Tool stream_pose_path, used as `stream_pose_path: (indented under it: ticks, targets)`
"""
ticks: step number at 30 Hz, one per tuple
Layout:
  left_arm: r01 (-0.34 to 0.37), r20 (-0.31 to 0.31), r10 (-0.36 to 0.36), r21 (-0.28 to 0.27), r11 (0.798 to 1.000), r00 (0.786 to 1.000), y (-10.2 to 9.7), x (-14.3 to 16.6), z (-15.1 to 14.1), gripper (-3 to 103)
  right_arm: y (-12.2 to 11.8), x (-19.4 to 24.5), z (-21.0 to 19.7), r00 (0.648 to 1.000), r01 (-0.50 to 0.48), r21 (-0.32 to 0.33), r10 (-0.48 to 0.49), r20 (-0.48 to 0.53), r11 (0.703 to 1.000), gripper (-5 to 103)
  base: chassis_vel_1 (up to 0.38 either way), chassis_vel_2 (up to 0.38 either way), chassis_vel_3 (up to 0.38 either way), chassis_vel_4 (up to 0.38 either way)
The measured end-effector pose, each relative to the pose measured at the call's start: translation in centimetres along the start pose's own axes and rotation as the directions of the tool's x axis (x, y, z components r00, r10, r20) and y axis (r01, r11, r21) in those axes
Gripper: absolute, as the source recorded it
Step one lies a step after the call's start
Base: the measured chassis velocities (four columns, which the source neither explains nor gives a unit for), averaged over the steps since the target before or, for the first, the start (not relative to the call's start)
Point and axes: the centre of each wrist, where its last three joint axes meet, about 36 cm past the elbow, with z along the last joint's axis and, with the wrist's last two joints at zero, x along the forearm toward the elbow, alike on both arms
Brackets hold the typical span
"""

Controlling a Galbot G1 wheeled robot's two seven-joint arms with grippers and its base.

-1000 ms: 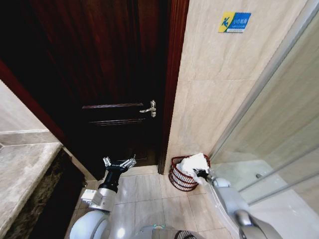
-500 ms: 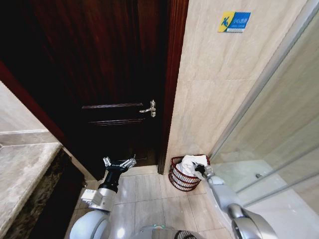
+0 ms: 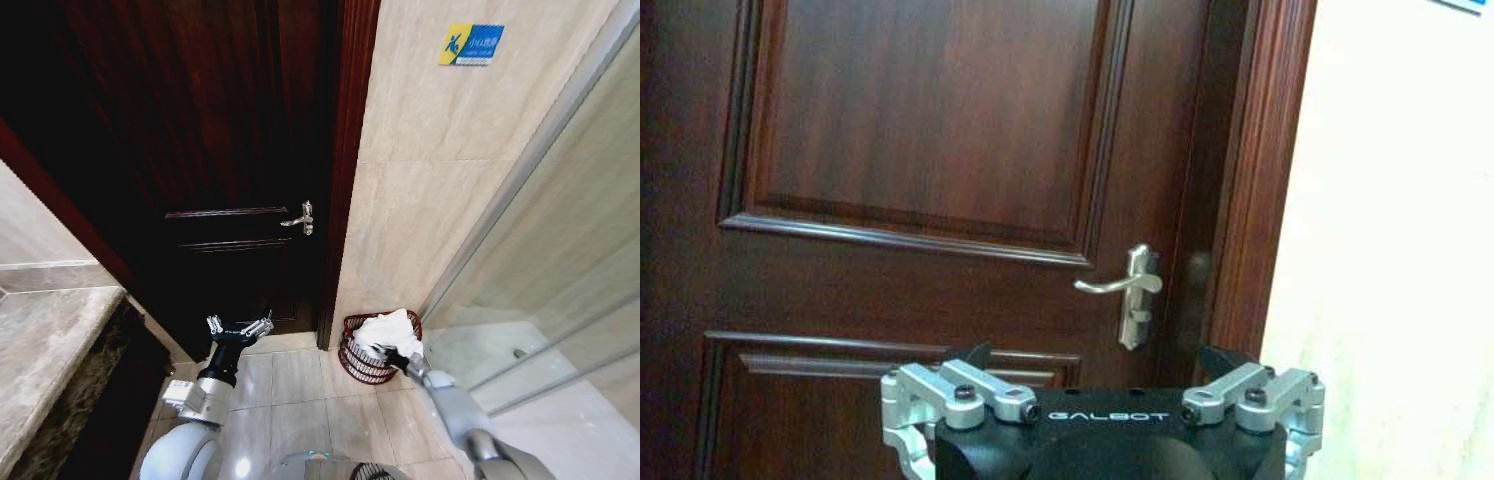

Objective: Discard the used towel into the hamper.

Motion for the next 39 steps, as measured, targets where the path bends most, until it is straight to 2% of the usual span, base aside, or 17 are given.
stream_pose_path:
  ticks: [2, 3, 9, 15, 23, 28, 35, 39]
  targets:
    - [0.000, 0.000, 0.000, 0.000, 1.000, 1.000, 0.0, 0.0, 0.0, 100, -0.5, -0.3, -0.4, 0.996, -0.094, -0.044, 0.094, -0.002, 0.995, 3, 0.000, 0.000, 0.000, 0.000]
    - [0.000, 0.000, 0.000, 0.000, 1.000, 1.000, 0.0, 0.0, 0.0, 100, -0.5, -0.4, -0.5, 0.994, -0.107, -0.053, 0.108, 0.015, 0.993, 3, 0.000, 0.000, 0.000, 0.000]
    - [0.000, 0.000, 0.000, 0.000, 1.000, 1.000, 0.0, 0.0, 0.0, 100, 1.4, -1.1, -0.9, 0.991, -0.094, -0.070, 0.100, 0.090, 0.993, 3, 0.000, 0.000, 0.000, 0.000]
    - [0.000, 0.000, 0.000, 0.000, 1.000, 1.000, 0.0, 0.0, 0.0, 100, 2.7, -1.5, -1.2, 0.997, -0.041, -0.071, 0.046, 0.066, 0.997, 3, 0.000, 0.000, 0.000, 0.000]
    - [0.000, 0.000, 0.000, 0.000, 1.000, 1.000, 0.0, 0.0, 0.0, 100, 2.7, -1.4, -1.1, 0.999, -0.018, -0.080, 0.021, 0.044, 0.997, 3, -0.019, 0.023, 0.017, -0.024]
    - [0.000, 0.000, 0.000, 0.000, 1.000, 1.000, 0.0, 0.0, 0.0, 100, 2.8, -1.5, -1.1, 0.998, 0.051, -0.067, -0.049, 0.032, 0.996, 3, -0.116, 0.113, 0.129, -0.124]
    - [0.000, 0.000, 0.000, 0.000, 1.000, 1.000, 0.0, 0.0, 0.0, 100, 3.0, -1.5, -0.8, 0.988, 0.126, -0.058, -0.130, -0.077, 0.990, 3, -0.194, 0.199, 0.207, -0.202]
    - [0.000, 0.000, 0.000, 0.000, 1.000, 1.000, 0.0, 0.0, 0.0, 100, 3.5, -1.0, 0.5, 0.971, 0.178, -0.041, -0.183, -0.153, 0.983, 3, -0.263, 0.270, 0.269, -0.278]
